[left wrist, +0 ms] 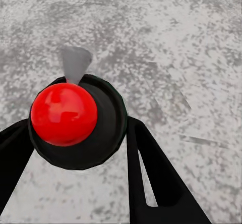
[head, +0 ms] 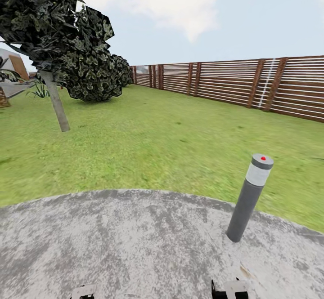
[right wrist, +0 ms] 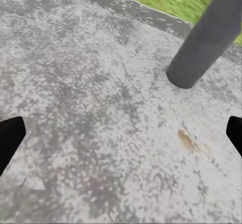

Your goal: Pick up the pesticide atomizer in the garden and spray insectifuge to fully cover both potted plants in the garden.

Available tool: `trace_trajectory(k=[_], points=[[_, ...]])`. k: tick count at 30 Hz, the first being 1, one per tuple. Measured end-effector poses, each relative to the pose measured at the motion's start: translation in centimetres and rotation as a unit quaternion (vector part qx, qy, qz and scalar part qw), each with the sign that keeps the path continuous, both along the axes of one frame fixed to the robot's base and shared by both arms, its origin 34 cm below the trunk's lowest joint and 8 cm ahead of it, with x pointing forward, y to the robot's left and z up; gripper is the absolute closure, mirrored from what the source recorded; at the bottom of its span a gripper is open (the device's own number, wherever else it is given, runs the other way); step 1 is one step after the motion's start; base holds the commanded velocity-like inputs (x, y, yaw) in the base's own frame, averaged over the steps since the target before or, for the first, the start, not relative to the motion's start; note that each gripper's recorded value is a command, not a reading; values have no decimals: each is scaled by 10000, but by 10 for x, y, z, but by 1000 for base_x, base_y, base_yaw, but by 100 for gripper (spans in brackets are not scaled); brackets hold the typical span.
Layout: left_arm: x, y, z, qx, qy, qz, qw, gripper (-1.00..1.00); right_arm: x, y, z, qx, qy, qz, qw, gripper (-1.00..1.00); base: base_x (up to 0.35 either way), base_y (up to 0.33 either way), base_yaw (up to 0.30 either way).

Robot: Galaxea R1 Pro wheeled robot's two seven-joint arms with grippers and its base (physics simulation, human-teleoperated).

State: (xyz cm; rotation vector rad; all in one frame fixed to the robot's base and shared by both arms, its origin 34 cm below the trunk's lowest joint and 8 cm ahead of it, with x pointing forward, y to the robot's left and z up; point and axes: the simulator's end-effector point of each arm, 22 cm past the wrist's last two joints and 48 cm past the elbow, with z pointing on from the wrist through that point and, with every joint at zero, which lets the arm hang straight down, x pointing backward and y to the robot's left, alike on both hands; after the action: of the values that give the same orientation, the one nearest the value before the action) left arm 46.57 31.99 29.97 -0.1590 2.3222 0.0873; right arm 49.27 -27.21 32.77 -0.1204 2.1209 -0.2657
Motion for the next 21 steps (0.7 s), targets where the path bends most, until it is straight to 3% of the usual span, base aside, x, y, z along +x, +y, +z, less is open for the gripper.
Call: trace_trajectory(k=[21], points=[[0, 0, 0, 0, -2, 0, 10000, 100, 0, 0, 0, 2, -1, 1, 10000, -100, 338, 0, 278]])
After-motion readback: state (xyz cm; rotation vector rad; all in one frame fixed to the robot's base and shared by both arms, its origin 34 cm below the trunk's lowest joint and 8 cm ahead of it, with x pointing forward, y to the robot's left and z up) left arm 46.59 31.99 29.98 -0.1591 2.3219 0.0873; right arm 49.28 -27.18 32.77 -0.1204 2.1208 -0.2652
